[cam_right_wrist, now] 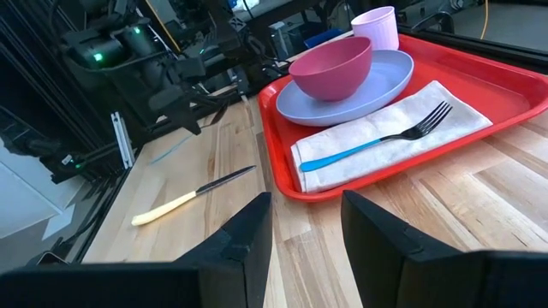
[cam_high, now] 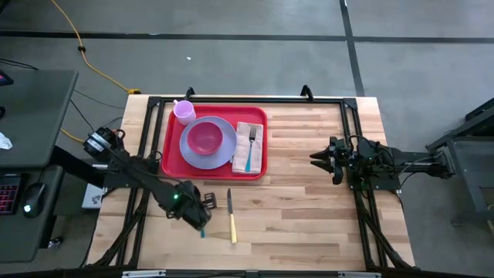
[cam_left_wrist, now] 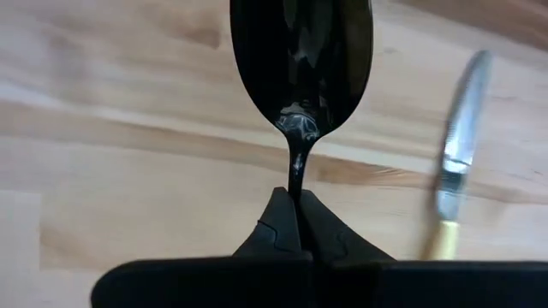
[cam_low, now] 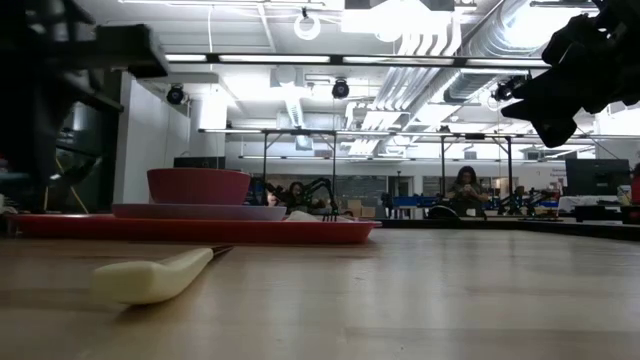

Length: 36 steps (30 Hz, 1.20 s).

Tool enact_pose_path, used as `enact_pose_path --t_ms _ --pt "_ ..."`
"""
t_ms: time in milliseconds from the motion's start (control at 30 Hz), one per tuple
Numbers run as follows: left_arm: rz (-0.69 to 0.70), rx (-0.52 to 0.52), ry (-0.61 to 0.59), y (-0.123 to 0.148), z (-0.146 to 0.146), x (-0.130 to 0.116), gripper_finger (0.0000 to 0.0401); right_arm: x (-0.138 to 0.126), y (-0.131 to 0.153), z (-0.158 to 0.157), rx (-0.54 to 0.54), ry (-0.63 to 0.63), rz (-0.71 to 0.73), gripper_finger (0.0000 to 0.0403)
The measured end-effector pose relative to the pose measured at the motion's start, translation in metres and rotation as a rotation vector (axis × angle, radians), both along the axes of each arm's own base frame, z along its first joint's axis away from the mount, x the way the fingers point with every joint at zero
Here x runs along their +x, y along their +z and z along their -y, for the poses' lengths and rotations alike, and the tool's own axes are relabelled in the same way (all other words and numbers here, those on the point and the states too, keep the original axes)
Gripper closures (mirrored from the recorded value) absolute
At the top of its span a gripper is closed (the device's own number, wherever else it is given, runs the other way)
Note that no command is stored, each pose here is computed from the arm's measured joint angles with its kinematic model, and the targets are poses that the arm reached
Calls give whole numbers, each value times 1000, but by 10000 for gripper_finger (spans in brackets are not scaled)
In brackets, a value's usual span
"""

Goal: Set up tray
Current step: Put the blue spoon on top of the brown napkin on the right side of the violet plate on the red tray

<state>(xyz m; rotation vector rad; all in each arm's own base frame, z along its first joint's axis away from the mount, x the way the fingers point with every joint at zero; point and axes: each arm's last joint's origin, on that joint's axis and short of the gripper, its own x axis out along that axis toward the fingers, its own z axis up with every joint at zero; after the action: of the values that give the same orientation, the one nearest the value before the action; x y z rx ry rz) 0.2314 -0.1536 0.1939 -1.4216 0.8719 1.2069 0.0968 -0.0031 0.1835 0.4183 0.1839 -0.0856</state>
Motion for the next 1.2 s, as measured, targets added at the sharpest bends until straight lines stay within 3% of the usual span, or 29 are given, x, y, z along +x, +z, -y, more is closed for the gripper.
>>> enact_pose_path --t_ms 700,1200 --pt "146 136 -160 61 -85 72 391 0 0 0 -17 3 -2 285" --pt "167 236 -246 84 -151 129 391 0 -1 0 -37 -5 -9 285"
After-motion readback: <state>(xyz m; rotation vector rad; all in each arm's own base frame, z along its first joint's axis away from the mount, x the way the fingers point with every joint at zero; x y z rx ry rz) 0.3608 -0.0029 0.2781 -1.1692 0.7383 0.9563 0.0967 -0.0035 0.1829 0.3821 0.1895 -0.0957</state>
